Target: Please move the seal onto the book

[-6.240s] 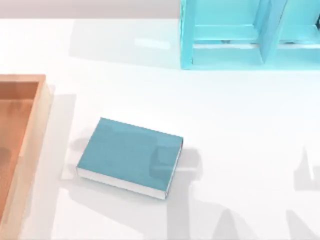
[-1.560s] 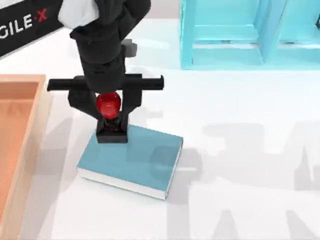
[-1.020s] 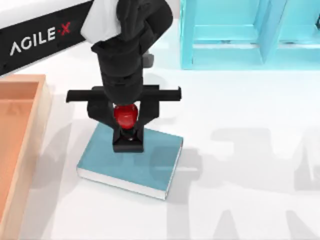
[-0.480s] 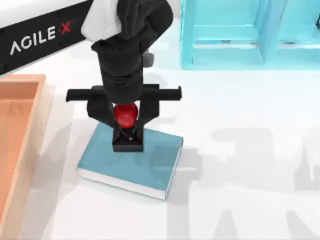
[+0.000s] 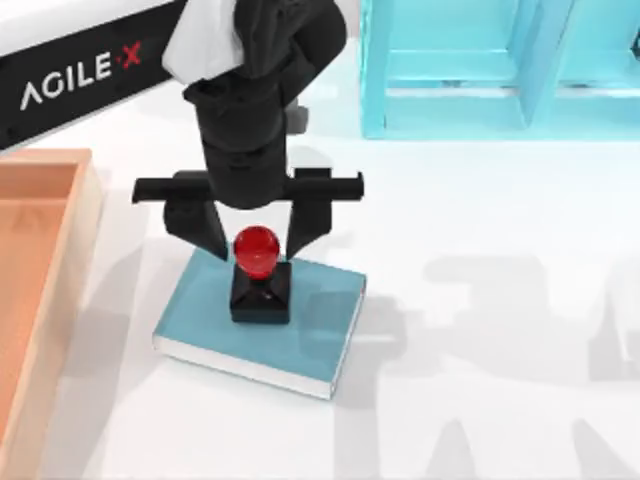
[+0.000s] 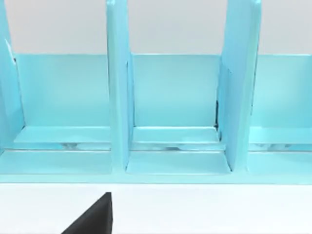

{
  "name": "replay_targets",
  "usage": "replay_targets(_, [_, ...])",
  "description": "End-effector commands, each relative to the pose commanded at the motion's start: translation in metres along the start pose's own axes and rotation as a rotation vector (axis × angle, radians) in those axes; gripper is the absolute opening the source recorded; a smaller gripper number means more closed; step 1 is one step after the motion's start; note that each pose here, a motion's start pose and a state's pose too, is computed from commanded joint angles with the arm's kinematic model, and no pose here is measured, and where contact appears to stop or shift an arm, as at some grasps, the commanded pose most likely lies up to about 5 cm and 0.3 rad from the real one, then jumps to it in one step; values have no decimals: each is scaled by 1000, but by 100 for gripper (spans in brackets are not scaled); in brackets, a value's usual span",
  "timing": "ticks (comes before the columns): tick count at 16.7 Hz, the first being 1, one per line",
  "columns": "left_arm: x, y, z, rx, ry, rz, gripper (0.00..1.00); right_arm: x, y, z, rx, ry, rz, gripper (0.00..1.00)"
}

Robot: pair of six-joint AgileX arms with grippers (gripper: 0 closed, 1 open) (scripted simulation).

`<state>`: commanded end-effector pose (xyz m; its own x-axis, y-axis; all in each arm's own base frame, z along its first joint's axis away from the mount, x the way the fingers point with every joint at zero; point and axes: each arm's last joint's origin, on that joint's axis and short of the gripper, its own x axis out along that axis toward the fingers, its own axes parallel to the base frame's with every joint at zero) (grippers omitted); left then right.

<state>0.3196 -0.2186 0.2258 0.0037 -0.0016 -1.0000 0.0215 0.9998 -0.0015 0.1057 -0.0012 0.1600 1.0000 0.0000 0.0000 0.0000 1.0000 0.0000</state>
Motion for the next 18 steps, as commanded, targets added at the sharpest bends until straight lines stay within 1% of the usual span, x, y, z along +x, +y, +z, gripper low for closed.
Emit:
replay_targets(2, [0,0,0,0,0,0,98,0,0,0,0,0,0,100])
replay_targets(3, [0,0,0,0,0,0,100,0,0,0,0,0,0,100])
replay_targets(12, [-1,0,0,0,0,0,100,0,0,0,0,0,0,100])
replay_targets(18, [-30,0,0,-1,0,0,100,0,0,0,0,0,0,100])
